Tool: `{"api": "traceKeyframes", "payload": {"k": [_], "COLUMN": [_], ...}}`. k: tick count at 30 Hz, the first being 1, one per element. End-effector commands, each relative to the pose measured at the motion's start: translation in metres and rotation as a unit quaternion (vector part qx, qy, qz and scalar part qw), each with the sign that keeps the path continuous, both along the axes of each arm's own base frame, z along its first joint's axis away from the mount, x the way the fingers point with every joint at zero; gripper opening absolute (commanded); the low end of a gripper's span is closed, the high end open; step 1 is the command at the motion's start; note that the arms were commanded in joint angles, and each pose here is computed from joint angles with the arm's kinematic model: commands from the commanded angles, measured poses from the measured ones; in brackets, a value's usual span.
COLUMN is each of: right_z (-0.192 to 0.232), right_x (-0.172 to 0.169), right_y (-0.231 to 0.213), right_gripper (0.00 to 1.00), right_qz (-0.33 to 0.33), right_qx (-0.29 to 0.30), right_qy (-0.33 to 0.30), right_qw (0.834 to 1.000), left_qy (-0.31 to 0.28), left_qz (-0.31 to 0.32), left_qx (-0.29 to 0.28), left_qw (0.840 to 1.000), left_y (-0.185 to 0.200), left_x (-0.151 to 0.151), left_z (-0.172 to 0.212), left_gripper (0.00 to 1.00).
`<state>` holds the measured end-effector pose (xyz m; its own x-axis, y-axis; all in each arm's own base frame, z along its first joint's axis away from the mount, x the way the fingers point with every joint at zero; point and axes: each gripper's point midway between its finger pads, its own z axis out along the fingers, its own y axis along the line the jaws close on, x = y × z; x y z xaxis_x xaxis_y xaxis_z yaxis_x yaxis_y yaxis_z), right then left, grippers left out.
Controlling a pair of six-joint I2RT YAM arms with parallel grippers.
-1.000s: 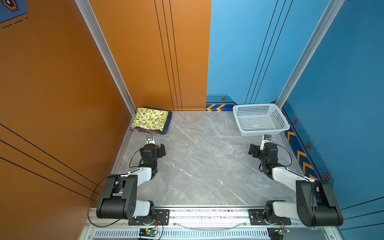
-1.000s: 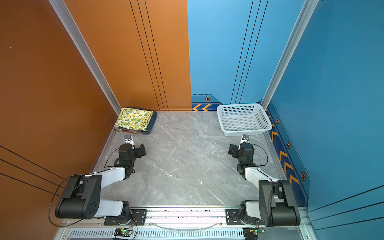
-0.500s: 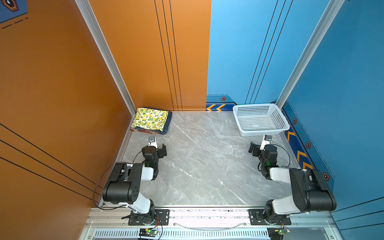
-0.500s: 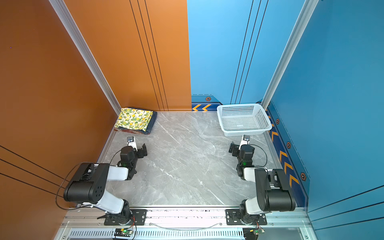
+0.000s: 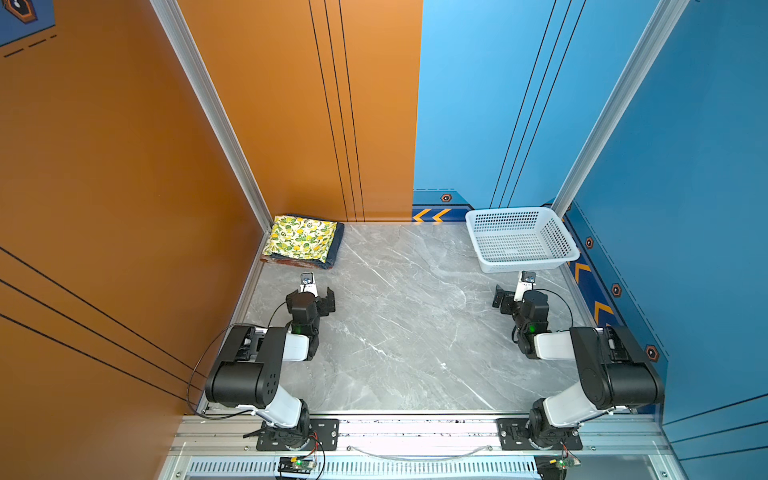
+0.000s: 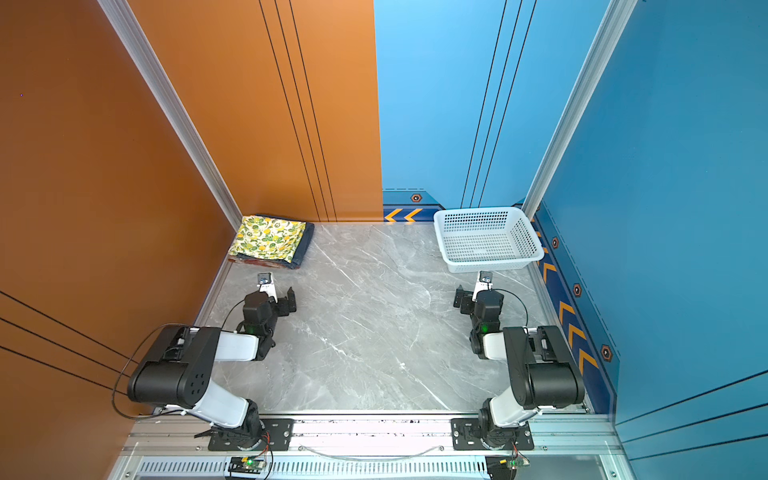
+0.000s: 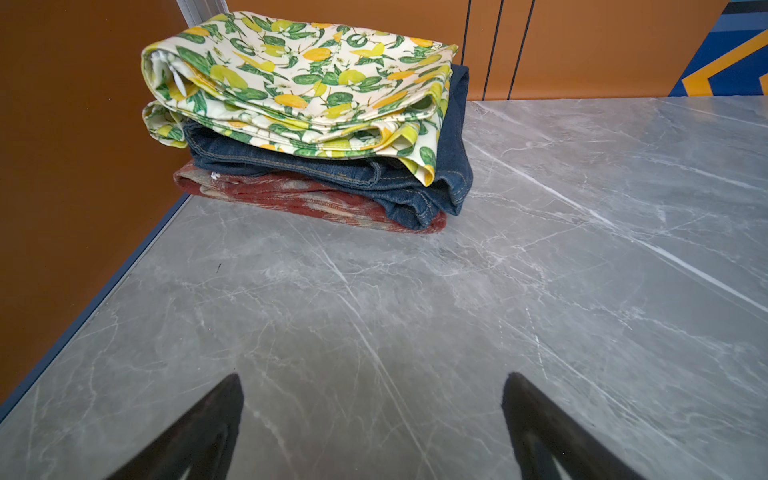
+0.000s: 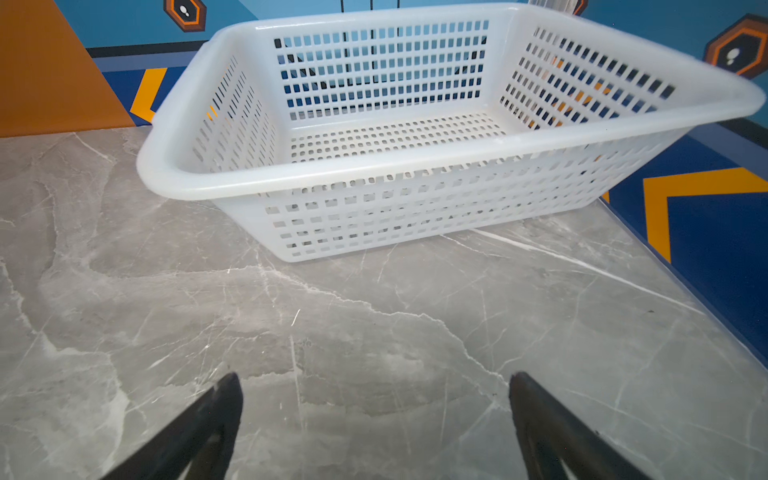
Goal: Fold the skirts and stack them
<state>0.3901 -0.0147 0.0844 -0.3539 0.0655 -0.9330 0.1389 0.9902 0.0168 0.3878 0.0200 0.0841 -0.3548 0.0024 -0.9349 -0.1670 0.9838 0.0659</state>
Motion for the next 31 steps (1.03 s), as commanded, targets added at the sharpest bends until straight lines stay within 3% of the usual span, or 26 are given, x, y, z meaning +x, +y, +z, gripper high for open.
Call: {"api": "traceKeyframes", "payload": {"k": [1, 31], "right_z": [0.0081, 0.0083], "right_x": [0.0030, 0.0037], "right_y": [-0.0029, -0.0021], "right_gripper": [1.00, 1.00], "right_qz": [-0.009, -0.007], "right_qx": [-0.013, -0.013], "right_qy": [-0.012, -0.012], "right_qw": [1.000, 1.000], "left_qy": [-0.011, -0.011], "left_qz": [0.002, 0.003], "left_qx": [0.010, 0.010], "left_qw": [1.000, 1.000], "left_y": [0.0013, 0.0015], "left_x": [0.0049, 0.0049], "left_z": [0.0071, 0.0071], "left_gripper": [0.98, 0.98]}}
